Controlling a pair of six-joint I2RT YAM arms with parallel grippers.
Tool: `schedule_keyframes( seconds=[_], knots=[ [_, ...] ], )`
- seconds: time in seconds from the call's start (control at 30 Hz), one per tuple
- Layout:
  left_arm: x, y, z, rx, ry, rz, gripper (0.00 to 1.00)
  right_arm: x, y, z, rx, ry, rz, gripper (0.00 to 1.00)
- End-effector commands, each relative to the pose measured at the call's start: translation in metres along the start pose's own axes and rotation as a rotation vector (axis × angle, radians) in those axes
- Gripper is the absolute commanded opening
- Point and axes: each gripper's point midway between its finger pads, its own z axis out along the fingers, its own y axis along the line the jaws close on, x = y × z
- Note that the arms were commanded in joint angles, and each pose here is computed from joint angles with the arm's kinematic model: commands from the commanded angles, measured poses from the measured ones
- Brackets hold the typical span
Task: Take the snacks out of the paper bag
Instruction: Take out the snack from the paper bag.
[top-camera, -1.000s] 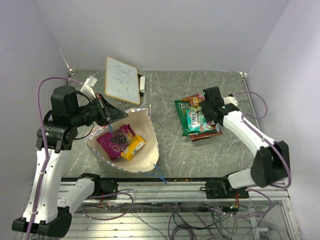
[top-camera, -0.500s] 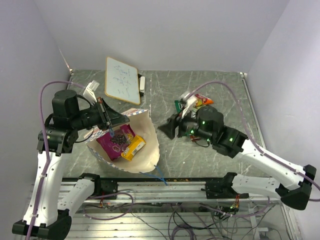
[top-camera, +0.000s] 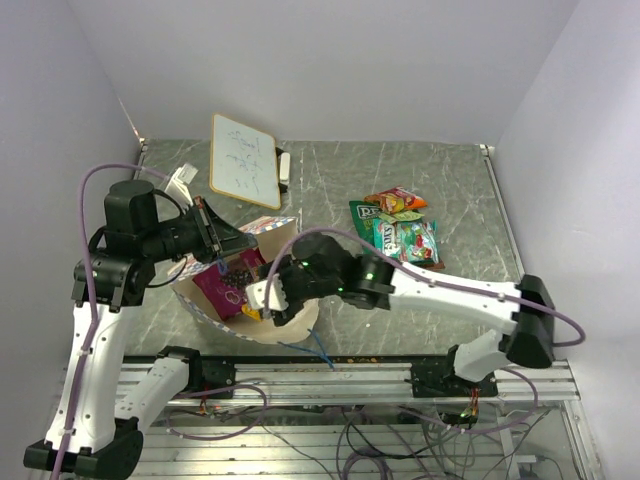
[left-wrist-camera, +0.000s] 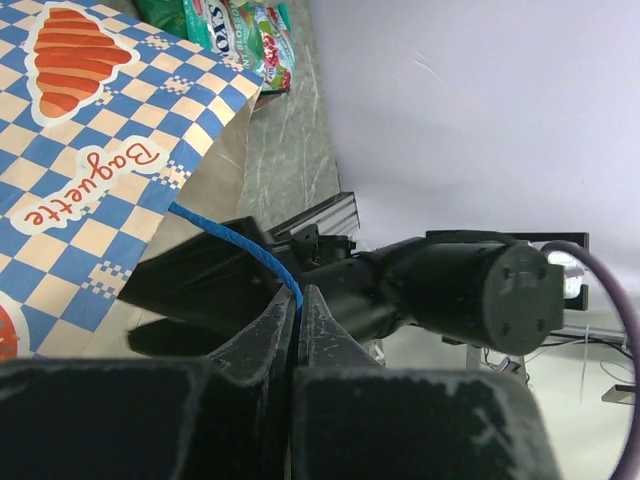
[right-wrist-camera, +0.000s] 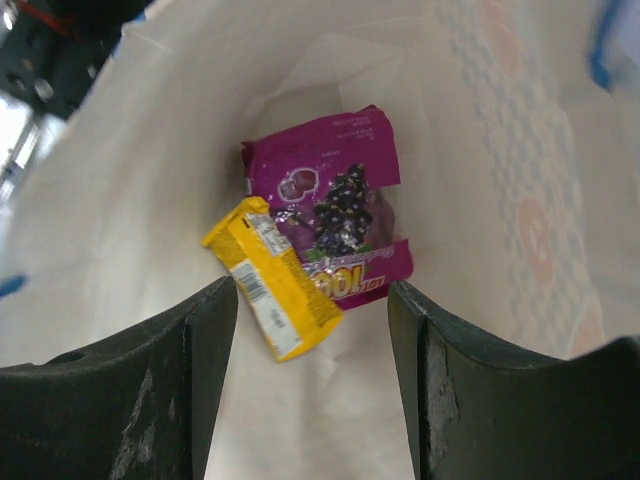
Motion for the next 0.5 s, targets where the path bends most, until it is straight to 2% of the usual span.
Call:
schedule_keyframes(
  seconds=[0.0, 0.2, 0.47],
  knots=[
    [0.002, -0.008, -0.008, -0.003, -0.023, 0.014, 0.07, 0.018, 0.001, 0.027, -0.137, 0.06, -0.308, 0.61],
    [0.0, -0.014, -0.008, 0.025, -0.022, 0.016, 0.07, 0.058, 0.019, 0.058, -0.266, 0.133, -0.379, 0.63],
    [-0.002, -0.019, -0.007, 0.057, -0.025, 0.004, 0.07, 0.111, 0.027, 0.088, -0.316, 0.212, -0.353, 0.63]
  ],
)
